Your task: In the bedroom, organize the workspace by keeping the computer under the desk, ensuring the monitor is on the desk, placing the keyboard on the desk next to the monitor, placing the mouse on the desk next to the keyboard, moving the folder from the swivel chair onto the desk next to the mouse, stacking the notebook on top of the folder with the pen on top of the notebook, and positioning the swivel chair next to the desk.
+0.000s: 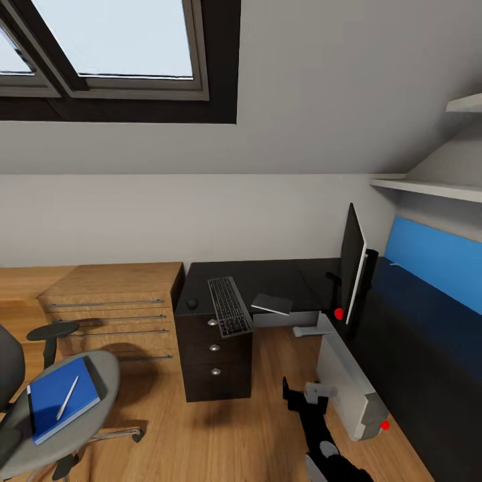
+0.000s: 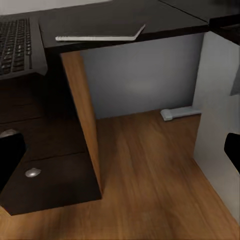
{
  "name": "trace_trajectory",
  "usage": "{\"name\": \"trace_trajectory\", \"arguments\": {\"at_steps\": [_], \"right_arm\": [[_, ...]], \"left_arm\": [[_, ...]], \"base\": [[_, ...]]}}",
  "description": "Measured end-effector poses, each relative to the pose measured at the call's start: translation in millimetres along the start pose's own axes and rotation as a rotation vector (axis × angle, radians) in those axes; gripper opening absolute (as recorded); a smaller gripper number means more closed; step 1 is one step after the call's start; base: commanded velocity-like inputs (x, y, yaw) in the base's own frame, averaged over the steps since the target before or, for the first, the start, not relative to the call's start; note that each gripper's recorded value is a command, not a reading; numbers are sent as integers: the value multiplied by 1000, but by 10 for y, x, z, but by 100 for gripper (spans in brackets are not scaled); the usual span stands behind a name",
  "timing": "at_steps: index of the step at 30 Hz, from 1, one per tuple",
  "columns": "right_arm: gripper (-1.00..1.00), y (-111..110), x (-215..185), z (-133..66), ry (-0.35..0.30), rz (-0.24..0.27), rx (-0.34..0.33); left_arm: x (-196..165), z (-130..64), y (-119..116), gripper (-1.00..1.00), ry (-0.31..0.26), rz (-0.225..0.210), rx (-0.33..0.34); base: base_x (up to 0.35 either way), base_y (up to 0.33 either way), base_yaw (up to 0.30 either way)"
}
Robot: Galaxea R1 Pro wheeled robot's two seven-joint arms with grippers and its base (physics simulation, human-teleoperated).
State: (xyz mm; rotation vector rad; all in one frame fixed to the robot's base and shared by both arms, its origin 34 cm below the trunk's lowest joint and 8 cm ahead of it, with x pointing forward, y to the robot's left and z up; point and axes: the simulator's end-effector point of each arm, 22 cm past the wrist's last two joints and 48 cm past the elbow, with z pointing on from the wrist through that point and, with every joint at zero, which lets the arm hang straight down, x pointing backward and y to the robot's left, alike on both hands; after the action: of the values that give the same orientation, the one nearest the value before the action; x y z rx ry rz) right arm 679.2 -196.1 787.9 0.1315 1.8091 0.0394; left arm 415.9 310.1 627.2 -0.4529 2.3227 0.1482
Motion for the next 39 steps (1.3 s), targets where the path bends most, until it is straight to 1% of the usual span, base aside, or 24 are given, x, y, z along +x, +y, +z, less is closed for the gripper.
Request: {"name": "trace_trajectory", "arguments": {"at_steps": [3,5,8,10,12,14,15,16,18,20,24,26,27,29,30,31,32,34,35,36,38,39], "right_arm": [[100,62,-300,160,32,-7,-18],[100,84,-476,231,74,-20,-28],[100,64,-679,266,171,-30,-22],[100,-32,-773,240,260,-21,8],[100,-183,-868,175,352,12,47],[100,-312,-974,78,433,63,73],[100,-376,-1091,-22,487,117,76],[100,-388,-1162,-66,502,146,71],[100,-415,-1261,-130,518,187,63],[100,-449,-1324,-169,525,214,61],[100,-524,-1378,-205,528,243,66],[100,-620,-1408,-214,525,252,80],[100,-821,-1444,-222,517,253,111],[100,-925,-1461,-224,513,260,124],[100,-1022,-1476,-227,509,263,138],[100,-1169,-1505,-235,500,271,160],[100,-1240,-1523,-238,495,278,170],[100,-1310,-1541,-243,488,285,180],[100,-1418,-1578,-242,472,294,199],[100,-1457,-1600,-238,461,298,207],[100,-1538,-1623,-241,449,288,227],[100,-1701,-1636,-255,426,245,281]], "left_arm": [[-3,0,2,100,-1,-1,0],[-2,0,4,100,-1,-1,-1],[-1,0,7,100,-1,-1,-2],[-3,1,12,100,-1,-1,-2],[-4,1,15,100,-1,-1,-3],[-3,1,18,100,-1,-1,-3],[-2,1,19,100,-1,-1,-3],[-4,1,19,100,-2,-1,-3],[-4,2,20,100,-2,-1,-3],[-7,2,20,100,-3,-1,-3],[-7,3,20,100,-3,-1,-4],[-6,2,21,100,-3,-1,-4],[-7,2,19,100,-3,-1,-3],[-8,2,20,100,-4,-1,-3],[-8,2,19,100,-4,0,-3],[-10,3,21,100,-4,1,-2],[-12,3,22,100,-5,1,-2],[-14,3,20,100,-5,1,-1],[-17,3,17,100,-6,2,0],[-17,3,17,100,-6,3,0],[-15,3,18,100,-6,3,-1],[-10,2,17,100,-4,4,0]], "base": [[0,0,0],[0,0,0],[0,0,0],[0,0,0],[0,0,0],[0,0,0],[0,0,0],[0,0,0],[0,0,0],[0,0,0],[0,0,0],[0,0,0],[0,0,0],[0,0,-7],[0,0,-136],[0,0,-184],[0,0,-202],[0,0,-234],[0,0,-259],[0,0,-263],[0,-94,-269],[0,-194,-272]]}}
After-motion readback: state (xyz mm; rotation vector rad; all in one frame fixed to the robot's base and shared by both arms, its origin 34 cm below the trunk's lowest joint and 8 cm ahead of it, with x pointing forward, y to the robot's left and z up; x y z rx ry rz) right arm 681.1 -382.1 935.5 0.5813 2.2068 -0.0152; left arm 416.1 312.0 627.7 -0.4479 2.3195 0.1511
